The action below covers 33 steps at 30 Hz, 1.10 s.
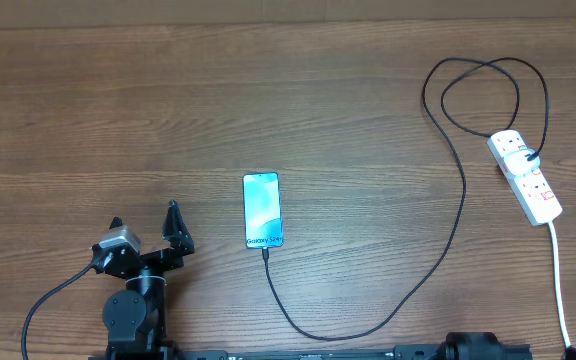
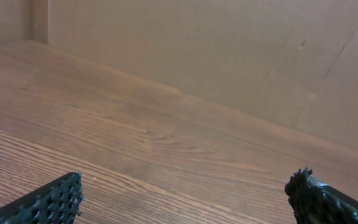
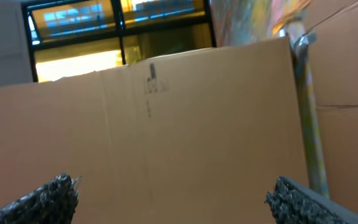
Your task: Plug charger to phone and switch on socket
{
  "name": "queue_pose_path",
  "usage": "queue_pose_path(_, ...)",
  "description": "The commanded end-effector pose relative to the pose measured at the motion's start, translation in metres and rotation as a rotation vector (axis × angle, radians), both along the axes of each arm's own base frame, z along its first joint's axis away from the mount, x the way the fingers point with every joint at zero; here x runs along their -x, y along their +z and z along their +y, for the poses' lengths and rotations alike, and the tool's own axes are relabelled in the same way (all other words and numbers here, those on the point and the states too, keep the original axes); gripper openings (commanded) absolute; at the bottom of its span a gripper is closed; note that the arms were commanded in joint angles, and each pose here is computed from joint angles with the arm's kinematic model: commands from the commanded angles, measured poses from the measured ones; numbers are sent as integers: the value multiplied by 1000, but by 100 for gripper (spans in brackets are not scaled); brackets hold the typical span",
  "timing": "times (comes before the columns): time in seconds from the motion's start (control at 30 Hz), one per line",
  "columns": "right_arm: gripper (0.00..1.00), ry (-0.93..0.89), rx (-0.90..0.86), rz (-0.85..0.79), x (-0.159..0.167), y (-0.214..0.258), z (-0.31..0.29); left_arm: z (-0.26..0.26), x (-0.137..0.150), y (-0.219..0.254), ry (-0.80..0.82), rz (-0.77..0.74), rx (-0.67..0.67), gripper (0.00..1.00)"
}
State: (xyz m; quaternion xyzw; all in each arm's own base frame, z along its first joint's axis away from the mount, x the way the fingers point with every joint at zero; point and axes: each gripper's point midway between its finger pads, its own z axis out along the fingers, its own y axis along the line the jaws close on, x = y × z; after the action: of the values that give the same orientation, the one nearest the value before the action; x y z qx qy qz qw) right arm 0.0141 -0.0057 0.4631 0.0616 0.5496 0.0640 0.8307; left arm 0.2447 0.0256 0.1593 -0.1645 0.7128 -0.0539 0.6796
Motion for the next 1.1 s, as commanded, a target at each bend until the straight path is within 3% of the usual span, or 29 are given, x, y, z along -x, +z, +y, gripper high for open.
queue_pose_path(0.0,100,36,14,12,-7,-6,6,1,0,-1,4,-7,13,100)
queue_pose_path(0.5,100,172,65,93,-127,-74,32,1,0,0,4,-7,13,100)
queue_pose_path(1.07,100,247,136,-10,-194,-153,48,1,0,0,4,-7,13,100)
